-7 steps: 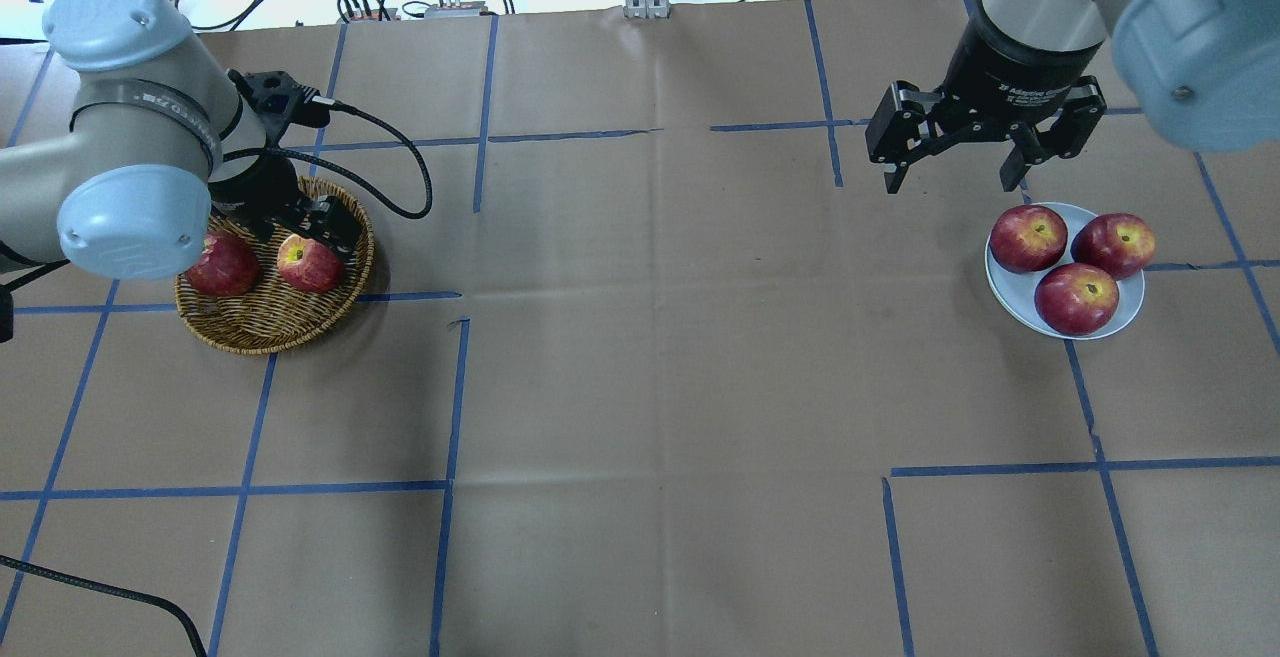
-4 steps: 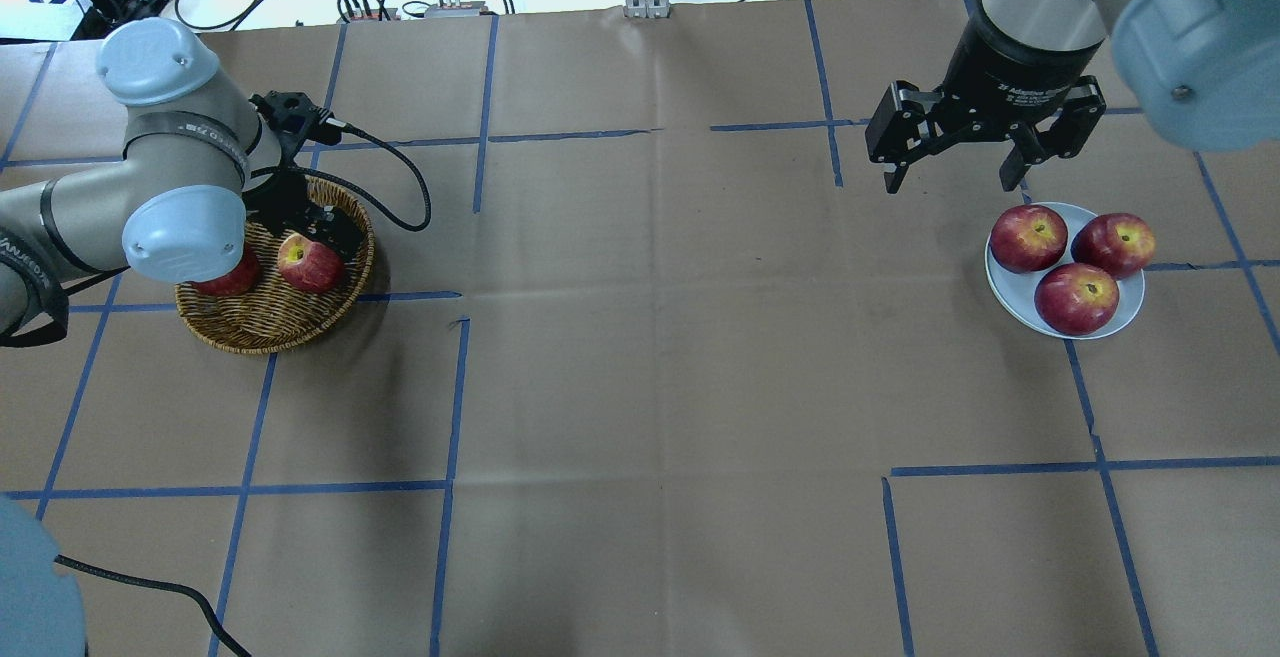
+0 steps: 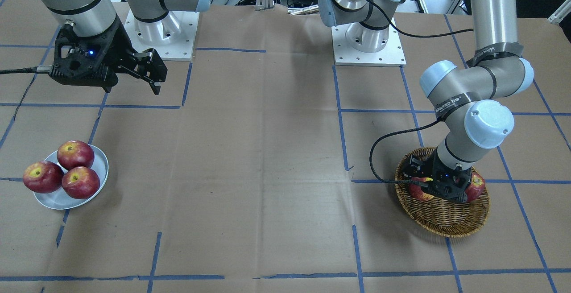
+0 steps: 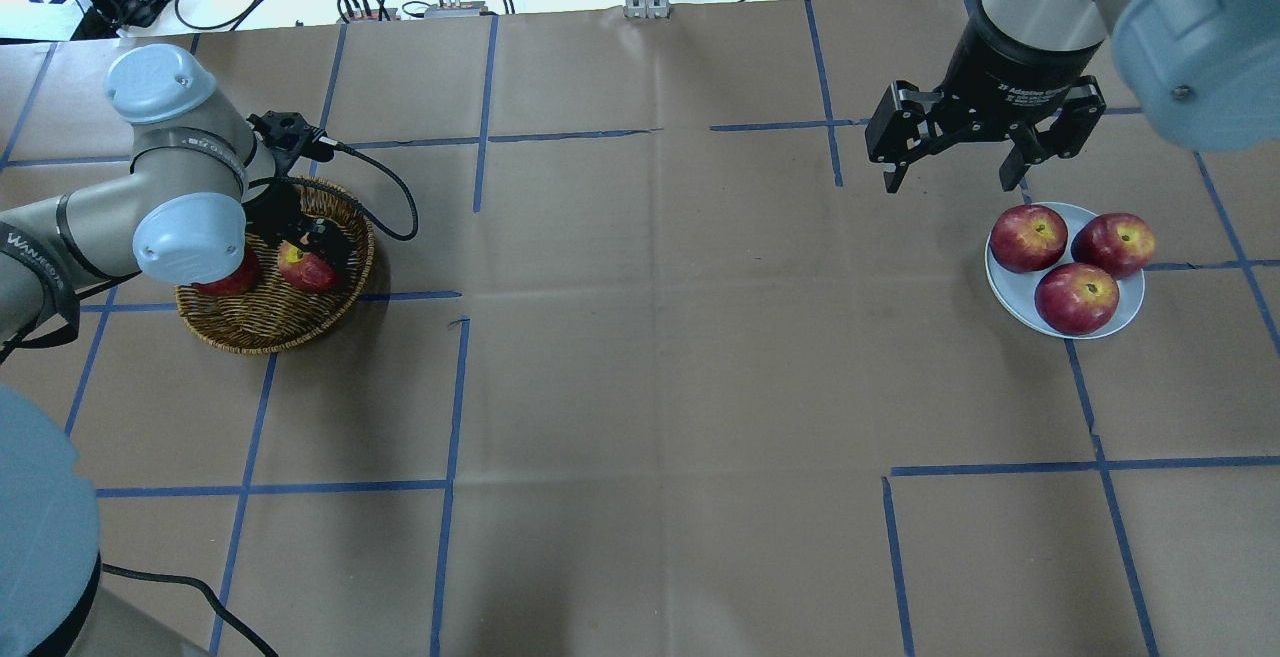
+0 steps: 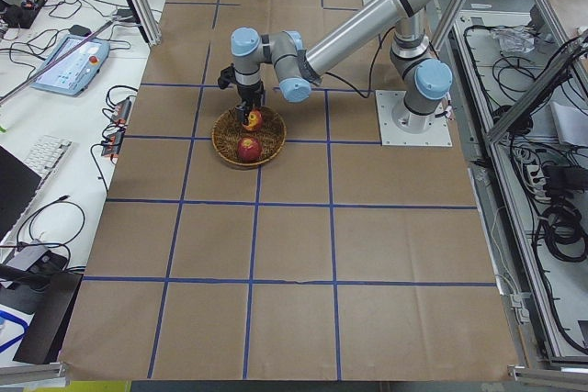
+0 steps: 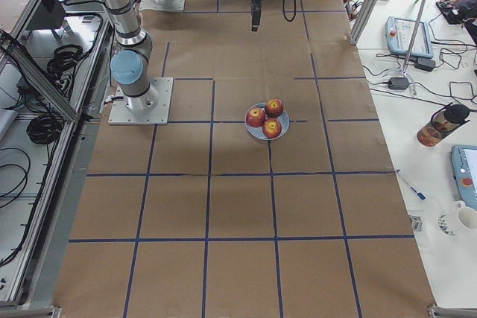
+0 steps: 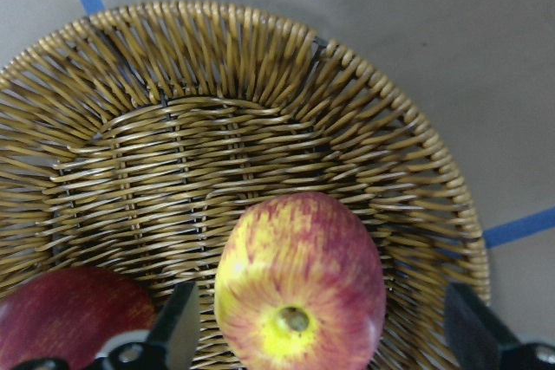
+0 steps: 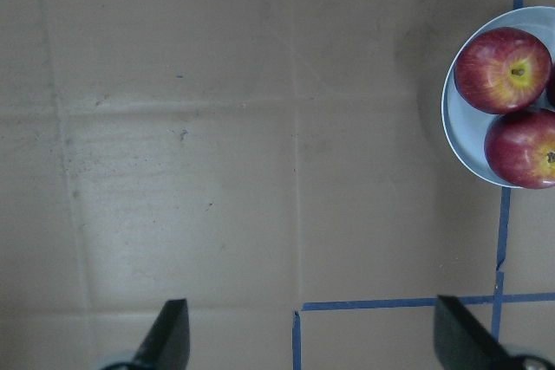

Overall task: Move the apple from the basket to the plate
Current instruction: 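Close the left gripper on the yellow-red apple and lift it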

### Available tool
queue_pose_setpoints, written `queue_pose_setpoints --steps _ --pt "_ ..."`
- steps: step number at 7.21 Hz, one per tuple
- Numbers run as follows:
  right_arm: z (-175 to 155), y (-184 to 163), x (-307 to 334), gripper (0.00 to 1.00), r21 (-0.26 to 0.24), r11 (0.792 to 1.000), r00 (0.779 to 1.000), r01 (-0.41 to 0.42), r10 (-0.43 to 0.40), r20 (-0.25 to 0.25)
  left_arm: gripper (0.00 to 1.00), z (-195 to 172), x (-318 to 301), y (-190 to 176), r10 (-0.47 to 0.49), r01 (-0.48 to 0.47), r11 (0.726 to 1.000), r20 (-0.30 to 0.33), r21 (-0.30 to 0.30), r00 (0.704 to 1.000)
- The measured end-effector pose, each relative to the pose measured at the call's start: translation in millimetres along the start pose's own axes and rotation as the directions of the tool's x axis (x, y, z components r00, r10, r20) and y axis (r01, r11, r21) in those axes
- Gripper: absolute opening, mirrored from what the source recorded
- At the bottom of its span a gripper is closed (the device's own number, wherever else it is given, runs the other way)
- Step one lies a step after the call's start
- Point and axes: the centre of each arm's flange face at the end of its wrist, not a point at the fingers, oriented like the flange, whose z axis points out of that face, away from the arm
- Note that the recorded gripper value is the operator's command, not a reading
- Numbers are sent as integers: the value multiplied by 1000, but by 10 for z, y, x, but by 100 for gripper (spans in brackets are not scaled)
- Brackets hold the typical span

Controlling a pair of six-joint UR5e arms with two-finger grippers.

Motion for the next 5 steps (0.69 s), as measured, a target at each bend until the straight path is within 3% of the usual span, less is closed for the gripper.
queue_pose_setpoints --steps 1,2,3,5 --pt "0 0 0 100 0 1000 1000 0 0 0 93 66 -8 -14 1 -1 1000 -5 -6 1000" --pt "0 0 0 100 0 1000 1000 0 0 0 84 132 -14 -25 1 -1 1000 -9 -12 1000" --pt "0 0 0 100 0 1000 1000 0 0 0 69 177 -20 -31 1 -1 1000 -11 -15 1000" --pt "0 0 0 100 0 1000 1000 0 0 0 54 201 -34 -42 0 0 1000 -7 -11 1000"
